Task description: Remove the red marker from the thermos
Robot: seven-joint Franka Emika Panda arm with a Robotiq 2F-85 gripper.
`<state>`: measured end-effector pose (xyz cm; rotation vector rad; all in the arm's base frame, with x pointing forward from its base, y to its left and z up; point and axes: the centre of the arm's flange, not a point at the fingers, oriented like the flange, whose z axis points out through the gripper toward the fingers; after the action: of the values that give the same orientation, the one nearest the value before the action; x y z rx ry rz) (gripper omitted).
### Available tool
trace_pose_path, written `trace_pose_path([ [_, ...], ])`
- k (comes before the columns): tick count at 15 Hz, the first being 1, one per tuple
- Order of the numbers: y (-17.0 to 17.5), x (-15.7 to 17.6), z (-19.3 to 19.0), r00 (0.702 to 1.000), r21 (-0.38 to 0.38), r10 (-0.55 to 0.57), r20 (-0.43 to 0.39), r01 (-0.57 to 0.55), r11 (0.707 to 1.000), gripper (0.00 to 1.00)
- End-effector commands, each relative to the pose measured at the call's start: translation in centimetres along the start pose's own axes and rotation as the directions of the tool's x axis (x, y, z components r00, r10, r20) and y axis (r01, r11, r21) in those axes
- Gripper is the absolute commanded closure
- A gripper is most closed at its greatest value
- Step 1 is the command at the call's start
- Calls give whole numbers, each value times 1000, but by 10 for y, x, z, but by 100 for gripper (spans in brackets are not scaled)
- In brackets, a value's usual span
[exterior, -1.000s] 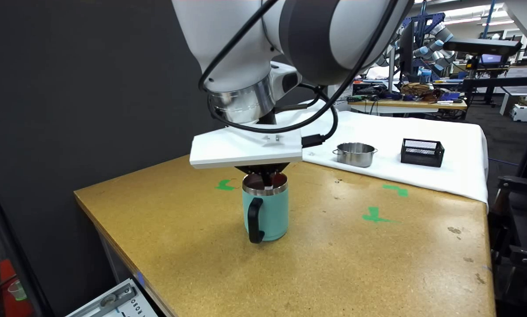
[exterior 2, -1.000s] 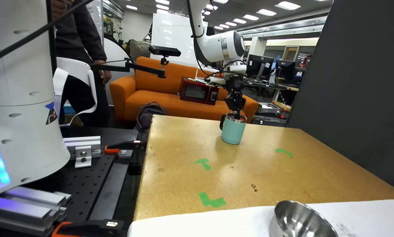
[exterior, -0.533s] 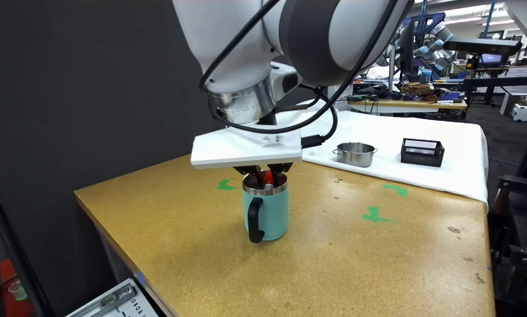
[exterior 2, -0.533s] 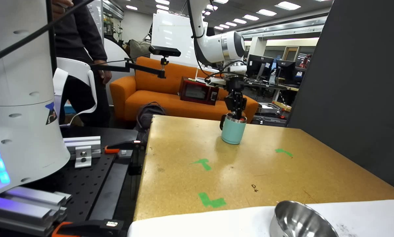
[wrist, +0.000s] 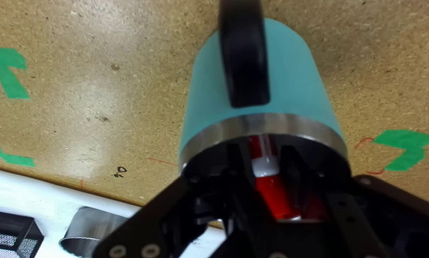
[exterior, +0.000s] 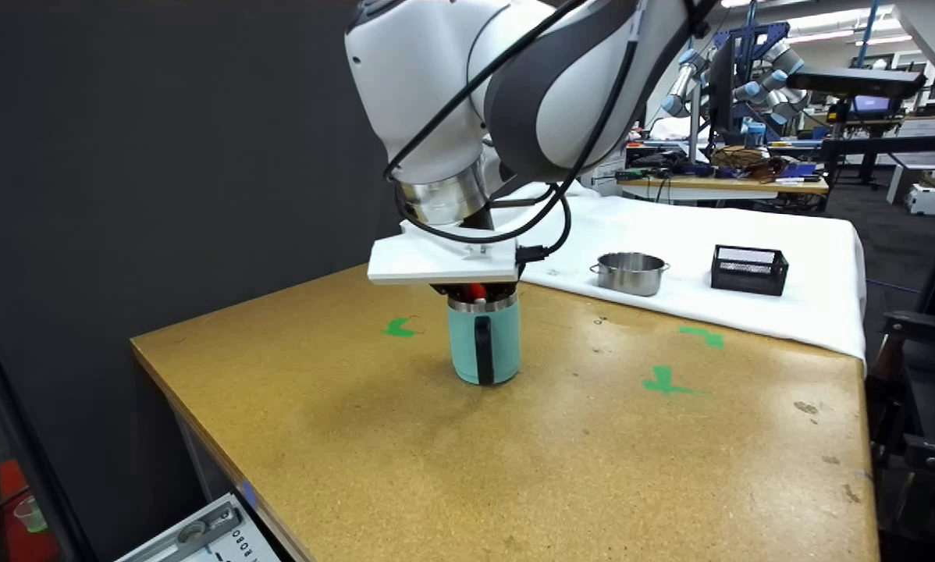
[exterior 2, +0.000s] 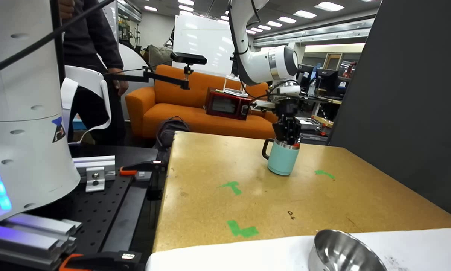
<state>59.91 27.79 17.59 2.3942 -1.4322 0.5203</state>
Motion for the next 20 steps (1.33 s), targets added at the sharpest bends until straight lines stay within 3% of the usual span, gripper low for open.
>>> trace_pose_path([
  [1,-5,-4,-3,1000,19,5,9,-5,1000,97],
  [13,-3,7,-77,999,95,32,-24,-30,995,95],
  [16,-1,27,-113,997,123,67,-34,-62,990,95],
  [20,9,74,-158,989,100,141,-43,-136,986,95],
])
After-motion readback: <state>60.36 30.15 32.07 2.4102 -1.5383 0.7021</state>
